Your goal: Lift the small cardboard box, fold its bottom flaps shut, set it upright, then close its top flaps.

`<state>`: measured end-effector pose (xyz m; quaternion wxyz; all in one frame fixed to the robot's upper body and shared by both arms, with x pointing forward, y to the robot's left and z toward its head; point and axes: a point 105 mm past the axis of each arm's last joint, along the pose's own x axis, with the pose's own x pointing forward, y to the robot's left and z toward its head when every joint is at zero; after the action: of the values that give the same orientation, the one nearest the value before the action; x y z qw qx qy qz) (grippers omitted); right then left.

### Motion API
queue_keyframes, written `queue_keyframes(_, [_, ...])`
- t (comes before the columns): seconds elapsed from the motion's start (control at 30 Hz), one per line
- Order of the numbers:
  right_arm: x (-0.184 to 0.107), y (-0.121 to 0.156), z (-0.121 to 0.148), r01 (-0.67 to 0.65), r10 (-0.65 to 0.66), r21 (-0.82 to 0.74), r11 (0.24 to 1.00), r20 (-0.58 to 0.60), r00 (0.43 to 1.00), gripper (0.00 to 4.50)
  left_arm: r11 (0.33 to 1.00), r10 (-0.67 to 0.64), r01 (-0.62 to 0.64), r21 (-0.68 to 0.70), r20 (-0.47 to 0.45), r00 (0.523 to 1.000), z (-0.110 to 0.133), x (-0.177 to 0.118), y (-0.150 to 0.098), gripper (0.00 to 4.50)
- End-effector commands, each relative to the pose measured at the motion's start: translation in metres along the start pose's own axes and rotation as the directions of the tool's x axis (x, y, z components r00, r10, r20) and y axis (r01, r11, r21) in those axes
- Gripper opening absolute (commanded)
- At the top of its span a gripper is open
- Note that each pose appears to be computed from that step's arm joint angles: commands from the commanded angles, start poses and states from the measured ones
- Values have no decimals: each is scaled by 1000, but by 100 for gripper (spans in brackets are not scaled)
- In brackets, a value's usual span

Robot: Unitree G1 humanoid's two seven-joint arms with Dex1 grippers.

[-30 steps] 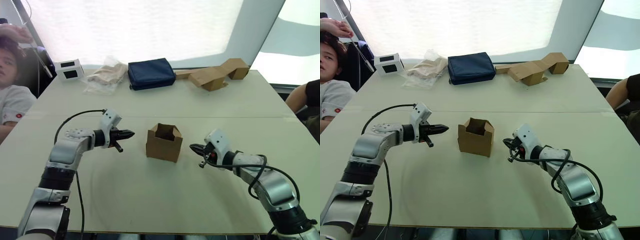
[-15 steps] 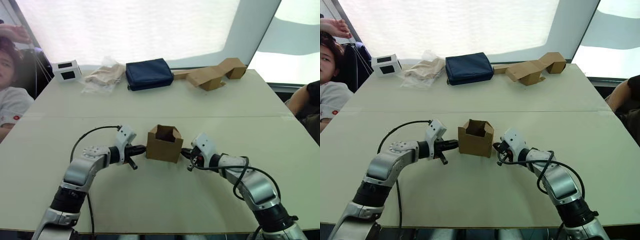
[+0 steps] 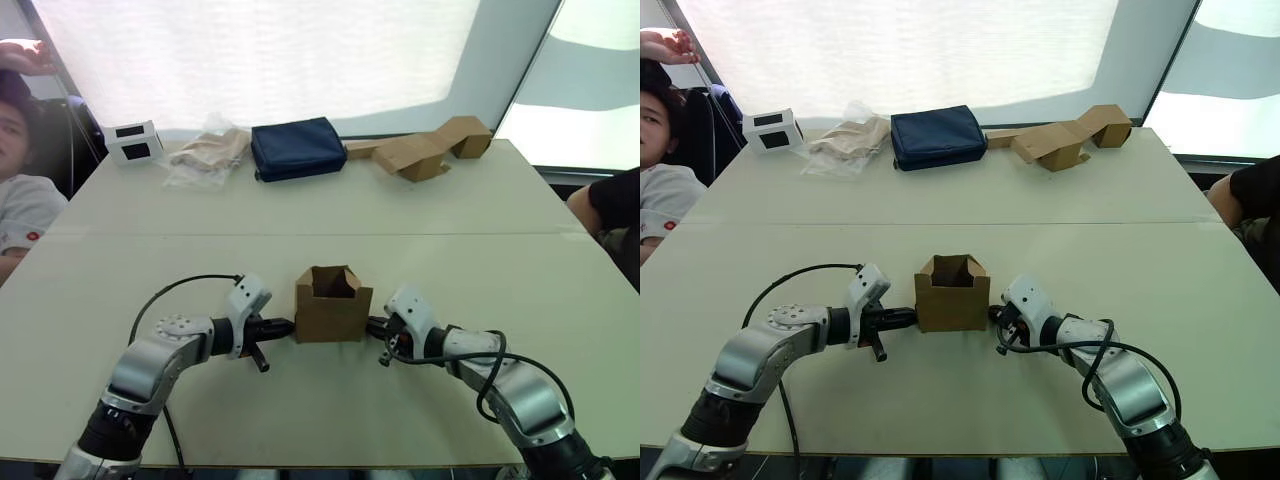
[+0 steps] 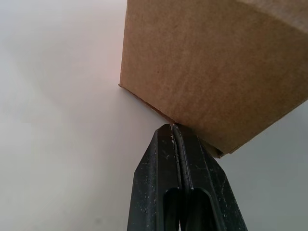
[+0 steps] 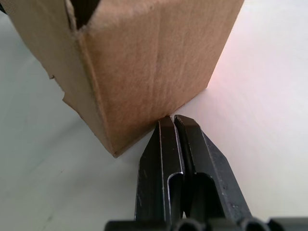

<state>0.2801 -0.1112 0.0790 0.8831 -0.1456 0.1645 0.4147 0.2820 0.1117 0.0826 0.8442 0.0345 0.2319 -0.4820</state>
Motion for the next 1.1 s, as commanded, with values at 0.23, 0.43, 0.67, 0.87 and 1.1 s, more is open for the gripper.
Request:
queue_keyframes(0.23, [-18,-2,2,-9,9,-58,998,-6,1000,0,985,131,-136,105,60,990,-4,-23,24,1])
queue_keyframes(0.43, [-49,-27,27,-18,23,-90,996,57,998,0,993,28,-42,109,132,991,42,-52,38,1])
queue_keyframes(0.67, [-56,-42,78,-91,108,-93,992,207,972,0,966,-168,131,221,160,973,89,-50,10,1])
queue_keyframes(0.87, [-45,-23,96,-178,198,-100,979,241,950,0,950,-214,172,260,146,966,91,-36,-3,1])
queue_keyframes(1.1, [-31,-14,89,-219,239,-118,969,194,951,0,943,-230,184,277,143,963,89,-21,-6,1])
